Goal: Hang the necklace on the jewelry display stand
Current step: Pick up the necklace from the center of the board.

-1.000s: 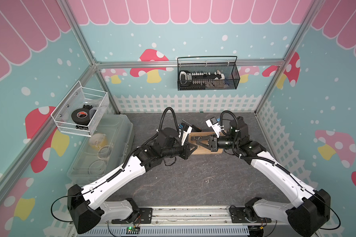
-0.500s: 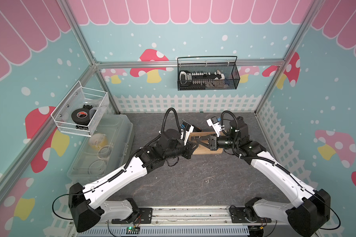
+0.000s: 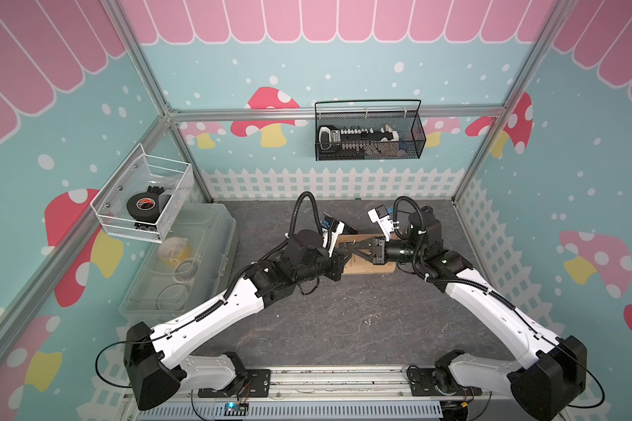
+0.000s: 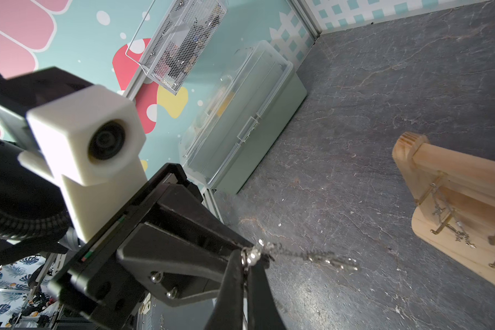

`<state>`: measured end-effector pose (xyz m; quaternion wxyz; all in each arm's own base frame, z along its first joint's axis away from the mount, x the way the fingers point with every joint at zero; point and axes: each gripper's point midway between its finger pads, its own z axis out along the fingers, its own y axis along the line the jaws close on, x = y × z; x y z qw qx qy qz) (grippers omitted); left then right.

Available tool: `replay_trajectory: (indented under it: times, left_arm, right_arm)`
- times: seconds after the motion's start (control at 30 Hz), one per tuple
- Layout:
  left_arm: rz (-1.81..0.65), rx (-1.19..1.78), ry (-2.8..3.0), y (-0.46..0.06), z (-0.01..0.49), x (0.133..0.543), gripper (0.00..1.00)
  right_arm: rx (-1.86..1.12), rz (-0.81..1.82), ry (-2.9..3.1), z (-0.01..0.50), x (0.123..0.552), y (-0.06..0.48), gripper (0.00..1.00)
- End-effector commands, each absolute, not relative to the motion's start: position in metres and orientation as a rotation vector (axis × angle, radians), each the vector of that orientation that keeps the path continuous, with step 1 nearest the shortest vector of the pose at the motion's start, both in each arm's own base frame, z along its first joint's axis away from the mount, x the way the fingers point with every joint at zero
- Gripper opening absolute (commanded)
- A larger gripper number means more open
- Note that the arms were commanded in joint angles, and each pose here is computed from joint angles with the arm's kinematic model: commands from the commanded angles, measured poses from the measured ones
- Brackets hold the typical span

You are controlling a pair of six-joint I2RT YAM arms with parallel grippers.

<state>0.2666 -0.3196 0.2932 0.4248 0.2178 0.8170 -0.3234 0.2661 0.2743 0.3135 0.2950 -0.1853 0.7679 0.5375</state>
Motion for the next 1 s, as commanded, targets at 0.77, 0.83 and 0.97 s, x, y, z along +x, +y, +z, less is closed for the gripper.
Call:
replay_trajectory:
  times: [0.77,0.83,0.97]
  left_arm:
    - [-0.778,0.549,2.006,-0.3171,0.2957,0.2661,0.14]
    - [-0.781,0.557,2.011,-0.318,0.2947,0.2652,0.14]
    - [-0.777,0.558,2.02,-0.3198,0.2911,0.2662,0.14]
  right_arm:
    - [-0.493,1.417,2.004,0.3292,0.2694,0.2763,0.0]
    - [-0.496,1.425,1.999,0.3304,0.2692,0.2773,0.0]
    - [-0.5,1.433,1.995,0.3315,0.2682,0.2794,0.0]
